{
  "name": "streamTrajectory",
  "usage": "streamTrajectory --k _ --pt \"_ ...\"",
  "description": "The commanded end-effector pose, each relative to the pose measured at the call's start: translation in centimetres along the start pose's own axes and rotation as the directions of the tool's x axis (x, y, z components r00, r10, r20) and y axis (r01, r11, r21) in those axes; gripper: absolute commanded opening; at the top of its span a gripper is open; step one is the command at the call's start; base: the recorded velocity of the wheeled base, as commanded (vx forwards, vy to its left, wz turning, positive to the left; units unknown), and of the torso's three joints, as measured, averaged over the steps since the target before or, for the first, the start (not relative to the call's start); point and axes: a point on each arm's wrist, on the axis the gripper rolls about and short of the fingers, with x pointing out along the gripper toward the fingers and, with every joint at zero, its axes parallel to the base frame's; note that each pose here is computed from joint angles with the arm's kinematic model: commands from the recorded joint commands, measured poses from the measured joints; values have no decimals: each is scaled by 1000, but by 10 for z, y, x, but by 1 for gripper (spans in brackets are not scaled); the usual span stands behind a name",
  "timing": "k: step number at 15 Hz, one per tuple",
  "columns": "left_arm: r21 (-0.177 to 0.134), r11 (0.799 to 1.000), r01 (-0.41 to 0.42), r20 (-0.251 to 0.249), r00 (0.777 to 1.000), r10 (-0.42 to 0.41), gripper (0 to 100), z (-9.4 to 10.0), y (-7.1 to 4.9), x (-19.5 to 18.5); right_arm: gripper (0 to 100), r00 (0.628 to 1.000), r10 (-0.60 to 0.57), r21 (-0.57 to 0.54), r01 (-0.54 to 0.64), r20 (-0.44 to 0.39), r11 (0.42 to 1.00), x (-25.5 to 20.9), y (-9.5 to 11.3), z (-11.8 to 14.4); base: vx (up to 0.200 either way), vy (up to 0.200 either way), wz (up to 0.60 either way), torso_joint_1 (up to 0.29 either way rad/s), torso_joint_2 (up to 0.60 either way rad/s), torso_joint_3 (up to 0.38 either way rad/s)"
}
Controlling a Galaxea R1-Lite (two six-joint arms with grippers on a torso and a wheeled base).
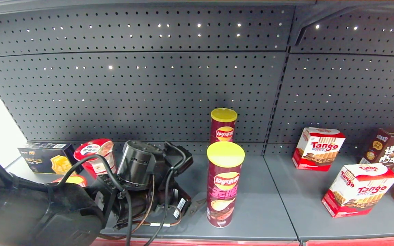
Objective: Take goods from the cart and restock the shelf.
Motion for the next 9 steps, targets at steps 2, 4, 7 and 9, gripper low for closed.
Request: streamTrajectory --k 2,4,7,9 --pt "2 1000 0 4 1000 0 100 2 -1 1 100 1000 0 0 0 -2 1000 0 0 0 0 0 0 0 0 0" --pt "3 1000 1 2 1000 -1 100 1 -1 3 100 1000 0 0 0 0 1000 0 0 0 0 0 0 0 0 0" --pt "5 1000 7 -1 1000 -7 100 1 -3 4 100 1000 0 0 0 -2 1000 0 0 0 0 0 0 0 0 0" --pt "6 1000 7 -4 1000 -7 100 0 -4 4 100 1000 0 0 0 0 1000 0 0 0 0 0 0 0 0 0"
